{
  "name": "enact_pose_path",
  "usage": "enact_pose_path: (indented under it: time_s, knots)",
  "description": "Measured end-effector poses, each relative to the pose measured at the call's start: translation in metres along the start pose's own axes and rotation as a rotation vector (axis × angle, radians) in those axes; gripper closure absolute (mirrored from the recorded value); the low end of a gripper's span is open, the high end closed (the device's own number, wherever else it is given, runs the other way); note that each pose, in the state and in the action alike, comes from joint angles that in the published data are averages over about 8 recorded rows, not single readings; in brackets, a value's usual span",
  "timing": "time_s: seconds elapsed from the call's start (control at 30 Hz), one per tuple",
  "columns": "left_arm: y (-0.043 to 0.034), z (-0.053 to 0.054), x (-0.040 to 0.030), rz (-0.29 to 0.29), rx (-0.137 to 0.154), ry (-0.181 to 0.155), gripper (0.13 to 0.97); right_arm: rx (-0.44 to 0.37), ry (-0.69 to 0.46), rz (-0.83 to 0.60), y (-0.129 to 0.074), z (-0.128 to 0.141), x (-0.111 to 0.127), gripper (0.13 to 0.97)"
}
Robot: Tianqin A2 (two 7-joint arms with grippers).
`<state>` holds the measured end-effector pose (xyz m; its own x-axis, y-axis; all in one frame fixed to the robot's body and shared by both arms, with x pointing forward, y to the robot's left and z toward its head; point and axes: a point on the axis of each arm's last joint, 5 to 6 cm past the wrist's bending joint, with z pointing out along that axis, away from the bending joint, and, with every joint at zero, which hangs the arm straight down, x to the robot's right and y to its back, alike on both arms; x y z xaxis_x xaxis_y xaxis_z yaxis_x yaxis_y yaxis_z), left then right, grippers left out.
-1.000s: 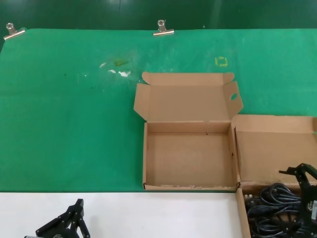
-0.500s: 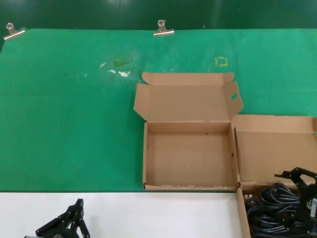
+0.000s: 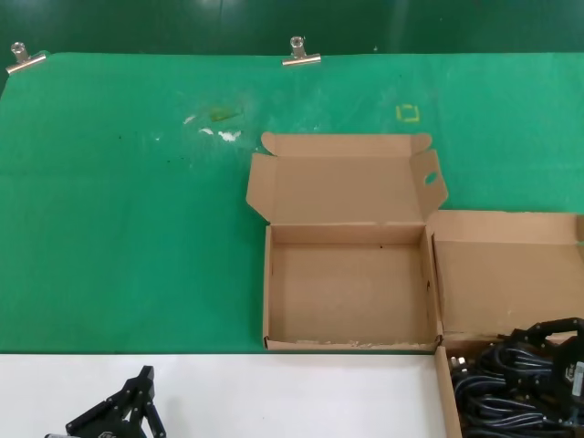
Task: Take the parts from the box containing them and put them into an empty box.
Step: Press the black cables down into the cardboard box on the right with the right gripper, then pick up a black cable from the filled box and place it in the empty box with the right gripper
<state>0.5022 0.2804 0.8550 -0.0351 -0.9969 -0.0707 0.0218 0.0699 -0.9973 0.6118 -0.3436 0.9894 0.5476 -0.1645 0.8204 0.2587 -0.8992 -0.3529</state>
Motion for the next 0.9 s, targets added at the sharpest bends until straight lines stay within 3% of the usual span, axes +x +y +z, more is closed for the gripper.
enact_pose_path:
  time_s: [0.1, 0.4, 0.67, 0.9]
  knots:
    - [0.0, 0.0, 0.0, 0.0, 0.0, 0.0, 0.948, 0.001, 0.001, 0.0, 0.0, -0.001, 0.0, 0.75]
    - [0.0, 0.0, 0.0, 0.0, 0.0, 0.0, 0.948, 0.003, 0.004, -0.002, 0.0, -0.004, 0.001, 0.865]
    - [0.0, 0.0, 0.0, 0.0, 0.0, 0.0, 0.948, 0.008, 0.02, 0.004, -0.001, -0.011, 0.005, 0.874]
    - [0.0, 0.0, 0.0, 0.0, 0.0, 0.0, 0.948, 0.041, 0.055, 0.029, -0.015, -0.034, 0.015, 0.876]
